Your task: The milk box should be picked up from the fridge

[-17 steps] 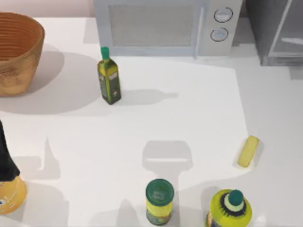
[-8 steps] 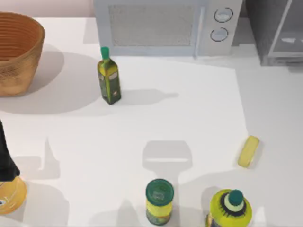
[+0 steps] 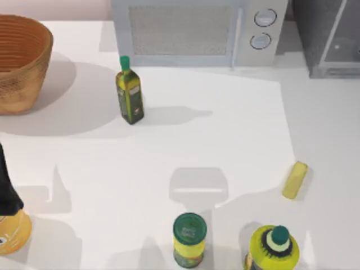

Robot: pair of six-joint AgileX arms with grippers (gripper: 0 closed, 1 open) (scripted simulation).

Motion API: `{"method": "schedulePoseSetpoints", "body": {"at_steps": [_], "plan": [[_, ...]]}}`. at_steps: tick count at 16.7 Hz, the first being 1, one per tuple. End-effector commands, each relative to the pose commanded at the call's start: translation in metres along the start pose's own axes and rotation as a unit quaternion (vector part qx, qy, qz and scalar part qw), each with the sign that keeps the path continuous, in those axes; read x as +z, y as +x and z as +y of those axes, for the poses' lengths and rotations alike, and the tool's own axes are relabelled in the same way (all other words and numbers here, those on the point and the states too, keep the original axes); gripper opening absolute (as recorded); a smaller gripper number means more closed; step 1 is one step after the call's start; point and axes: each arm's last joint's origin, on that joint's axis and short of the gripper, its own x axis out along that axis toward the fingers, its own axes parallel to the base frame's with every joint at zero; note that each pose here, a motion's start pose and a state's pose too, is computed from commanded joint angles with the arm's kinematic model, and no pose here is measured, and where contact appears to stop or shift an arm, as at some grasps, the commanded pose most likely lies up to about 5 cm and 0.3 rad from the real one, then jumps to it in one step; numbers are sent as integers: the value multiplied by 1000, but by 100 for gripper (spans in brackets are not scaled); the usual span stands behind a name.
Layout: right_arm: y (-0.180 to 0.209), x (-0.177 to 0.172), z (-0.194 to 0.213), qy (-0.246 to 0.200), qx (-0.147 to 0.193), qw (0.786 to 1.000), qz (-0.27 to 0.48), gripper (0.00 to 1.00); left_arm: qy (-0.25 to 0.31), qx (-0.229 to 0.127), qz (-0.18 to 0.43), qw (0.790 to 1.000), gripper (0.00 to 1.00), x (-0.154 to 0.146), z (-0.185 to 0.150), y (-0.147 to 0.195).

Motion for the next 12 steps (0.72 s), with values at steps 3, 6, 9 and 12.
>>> {"method": "schedulePoseSetpoints", "body": {"at_steps": [3,6,9,12], "plan": [[0,0,0,0,0,1000,0,92,0,0,0,1000,100,0,0,0],[0,0,0,0,0,1000,0,70,0,0,0,1000,100,0,0,0],[0,0,0,0,0,1000,0,47,0,0,0,1000,100,0,0,0],[0,0,0,0,0,1000,0,25,0,0,0,1000,100,0,0,0]]}}
